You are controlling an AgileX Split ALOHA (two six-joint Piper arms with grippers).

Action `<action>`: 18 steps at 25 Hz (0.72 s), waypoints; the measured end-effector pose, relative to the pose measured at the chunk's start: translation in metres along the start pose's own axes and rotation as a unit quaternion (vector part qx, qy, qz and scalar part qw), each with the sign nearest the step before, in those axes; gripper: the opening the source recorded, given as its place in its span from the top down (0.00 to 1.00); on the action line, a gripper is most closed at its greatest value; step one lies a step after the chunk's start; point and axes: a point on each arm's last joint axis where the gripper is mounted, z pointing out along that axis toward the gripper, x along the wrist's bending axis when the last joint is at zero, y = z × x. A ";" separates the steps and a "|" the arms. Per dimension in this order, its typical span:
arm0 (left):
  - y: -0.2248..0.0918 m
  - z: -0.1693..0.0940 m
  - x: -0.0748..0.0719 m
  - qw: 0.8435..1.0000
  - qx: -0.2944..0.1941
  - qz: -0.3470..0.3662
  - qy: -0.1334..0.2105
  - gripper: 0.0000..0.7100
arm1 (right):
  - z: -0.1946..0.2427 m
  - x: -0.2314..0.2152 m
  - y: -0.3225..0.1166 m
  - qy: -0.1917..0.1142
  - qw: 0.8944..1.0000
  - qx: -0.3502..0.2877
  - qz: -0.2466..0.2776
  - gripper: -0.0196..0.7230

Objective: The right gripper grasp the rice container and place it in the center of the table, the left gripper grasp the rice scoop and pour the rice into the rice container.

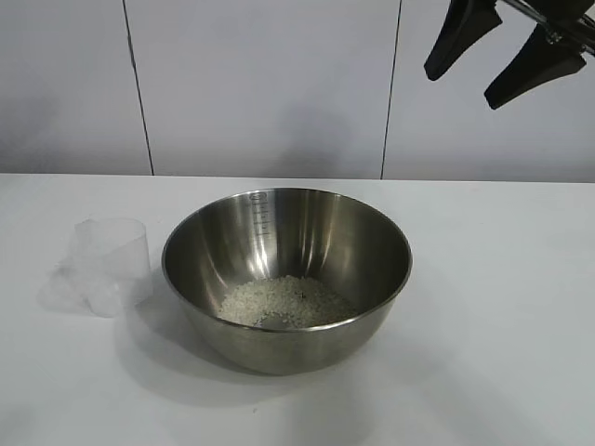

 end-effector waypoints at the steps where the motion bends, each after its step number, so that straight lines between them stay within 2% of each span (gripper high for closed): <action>1: 0.002 0.000 0.002 1.000 -0.009 -0.002 0.009 0.35 | 0.000 0.000 0.001 -0.002 1.000 -0.007 0.000 0.32; 5: 0.009 0.003 0.018 0.995 -0.061 -0.026 0.073 0.35 | 0.000 -0.002 0.007 -0.009 0.999 -0.040 0.000 0.32; 7: 0.009 0.010 0.032 0.988 -0.087 -0.043 0.122 0.35 | -0.001 -0.002 0.010 -0.013 0.998 -0.057 0.000 0.32; 8: 0.006 0.015 0.040 0.984 -0.093 -0.044 0.147 0.35 | -0.001 -0.003 0.012 -0.015 0.998 -0.066 0.000 0.32; 10: -0.002 0.026 0.047 0.982 -0.081 -0.020 0.170 0.35 | -0.001 -0.003 0.015 -0.019 0.996 -0.083 0.000 0.32; 12: -0.011 0.038 0.047 0.983 -0.053 0.051 0.169 0.35 | -0.002 -0.004 0.018 -0.023 0.995 -0.099 0.000 0.32; 14: -0.016 0.043 0.042 0.976 -0.035 0.142 0.163 0.35 | -0.002 -0.005 0.020 -0.026 0.993 -0.112 0.000 0.32; 17: -0.022 0.048 0.034 0.942 -0.017 0.298 0.156 0.35 | -0.003 -0.005 0.023 -0.030 0.991 -0.129 0.001 0.32; 18: -0.024 0.049 0.033 0.923 -0.011 0.350 0.161 0.35 | -0.003 -0.006 0.024 -0.031 0.990 -0.135 0.001 0.32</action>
